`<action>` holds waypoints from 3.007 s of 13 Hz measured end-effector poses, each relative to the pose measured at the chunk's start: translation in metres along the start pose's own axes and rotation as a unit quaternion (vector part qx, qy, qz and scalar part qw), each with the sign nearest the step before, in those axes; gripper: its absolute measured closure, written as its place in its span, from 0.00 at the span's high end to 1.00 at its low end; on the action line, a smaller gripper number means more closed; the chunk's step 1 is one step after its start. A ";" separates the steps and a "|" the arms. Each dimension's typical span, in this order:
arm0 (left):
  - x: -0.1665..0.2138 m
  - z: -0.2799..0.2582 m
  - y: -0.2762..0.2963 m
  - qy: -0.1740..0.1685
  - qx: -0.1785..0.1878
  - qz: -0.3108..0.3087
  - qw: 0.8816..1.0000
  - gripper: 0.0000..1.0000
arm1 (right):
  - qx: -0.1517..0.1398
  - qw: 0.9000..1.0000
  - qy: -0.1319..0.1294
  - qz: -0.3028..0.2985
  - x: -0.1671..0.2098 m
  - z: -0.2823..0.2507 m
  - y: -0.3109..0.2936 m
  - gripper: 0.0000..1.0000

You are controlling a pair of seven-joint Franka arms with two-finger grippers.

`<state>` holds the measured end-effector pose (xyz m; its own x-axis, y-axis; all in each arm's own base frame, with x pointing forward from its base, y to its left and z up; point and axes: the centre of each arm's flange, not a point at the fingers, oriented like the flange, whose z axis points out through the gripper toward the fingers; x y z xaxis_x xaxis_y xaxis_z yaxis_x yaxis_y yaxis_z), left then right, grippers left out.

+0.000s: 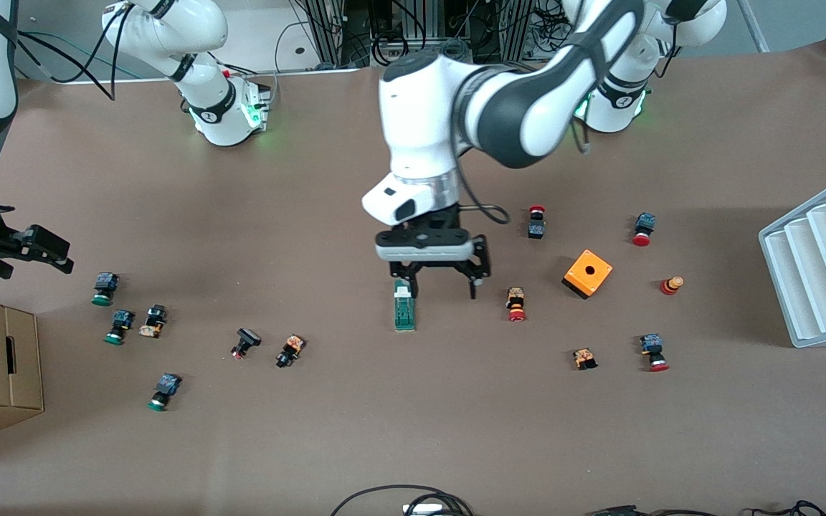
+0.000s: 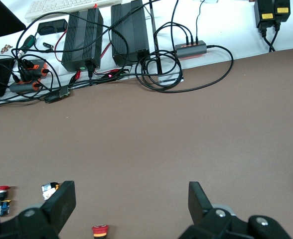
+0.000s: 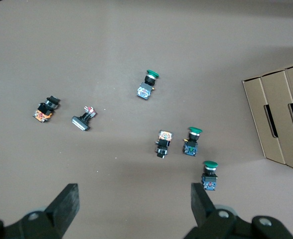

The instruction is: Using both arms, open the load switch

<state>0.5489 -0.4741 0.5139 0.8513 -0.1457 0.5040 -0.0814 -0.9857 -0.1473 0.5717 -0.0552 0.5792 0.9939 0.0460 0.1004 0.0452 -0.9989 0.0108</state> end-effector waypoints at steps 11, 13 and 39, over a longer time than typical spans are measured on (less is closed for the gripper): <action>0.085 -0.027 -0.178 -0.078 -0.062 -0.011 0.995 1.00 | 0.000 1.000 -0.005 -0.002 0.002 0.005 -0.002 1.00; 0.084 -0.031 -0.201 -0.102 -0.047 -0.024 0.993 1.00 | 0.001 1.000 -0.006 -0.002 0.002 0.006 -0.002 1.00; 0.012 -0.006 -0.513 -0.294 -0.032 -0.159 0.942 1.00 | 0.001 1.000 -0.008 -0.005 0.002 0.002 -0.006 1.00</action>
<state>0.5973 0.0292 0.6007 0.9764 0.2110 -0.0465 0.2109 -0.9775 -0.0078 0.5737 -0.0493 0.5772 0.9950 0.0550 0.0836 0.0544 -0.9985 0.0093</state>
